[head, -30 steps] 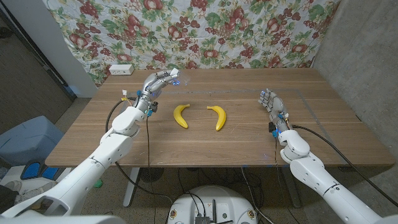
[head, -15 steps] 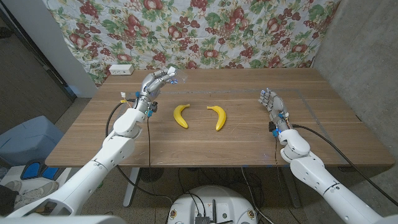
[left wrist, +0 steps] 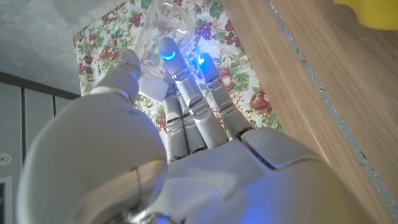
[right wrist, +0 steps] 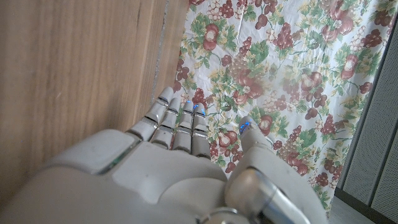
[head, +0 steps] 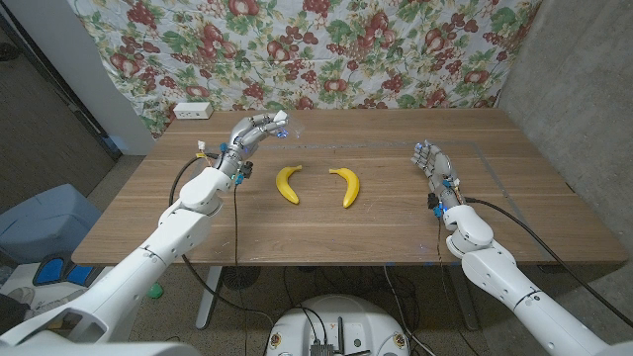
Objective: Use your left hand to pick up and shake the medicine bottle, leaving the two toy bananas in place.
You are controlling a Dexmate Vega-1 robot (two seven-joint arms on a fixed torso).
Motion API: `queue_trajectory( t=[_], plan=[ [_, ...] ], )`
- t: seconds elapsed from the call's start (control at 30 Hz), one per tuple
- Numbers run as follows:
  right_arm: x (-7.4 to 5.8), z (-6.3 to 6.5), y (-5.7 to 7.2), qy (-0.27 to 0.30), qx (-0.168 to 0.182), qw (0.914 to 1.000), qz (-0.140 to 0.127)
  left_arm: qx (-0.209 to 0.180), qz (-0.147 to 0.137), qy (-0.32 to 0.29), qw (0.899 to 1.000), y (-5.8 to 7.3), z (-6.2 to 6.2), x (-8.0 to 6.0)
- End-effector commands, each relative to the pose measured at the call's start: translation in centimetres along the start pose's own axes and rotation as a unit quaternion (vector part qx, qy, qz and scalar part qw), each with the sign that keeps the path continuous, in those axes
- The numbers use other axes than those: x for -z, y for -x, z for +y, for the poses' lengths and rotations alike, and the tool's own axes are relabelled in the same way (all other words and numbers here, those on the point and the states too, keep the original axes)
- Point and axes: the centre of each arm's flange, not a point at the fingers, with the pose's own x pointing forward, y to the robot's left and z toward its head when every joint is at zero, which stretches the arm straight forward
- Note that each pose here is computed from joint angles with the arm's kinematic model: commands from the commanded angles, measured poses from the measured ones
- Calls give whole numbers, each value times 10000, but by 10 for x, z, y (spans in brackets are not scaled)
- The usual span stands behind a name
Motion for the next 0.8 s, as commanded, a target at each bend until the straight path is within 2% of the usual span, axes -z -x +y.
queue_trajectory(
  t=[0.03, 0.33, 0.8],
  plan=[
    [1, -1, 0, -33, 26, 10000, -4, 622, 638, -541, 9946, -10, -7, 2],
    [1, -1, 1, -15, 12, 10000, 0, 976, 1063, -695, 9871, -15, -11, 4],
    [1, -2, 5, -48, 47, 10000, -12, 1018, 1084, -712, 9863, -15, -12, 3]
  ],
)
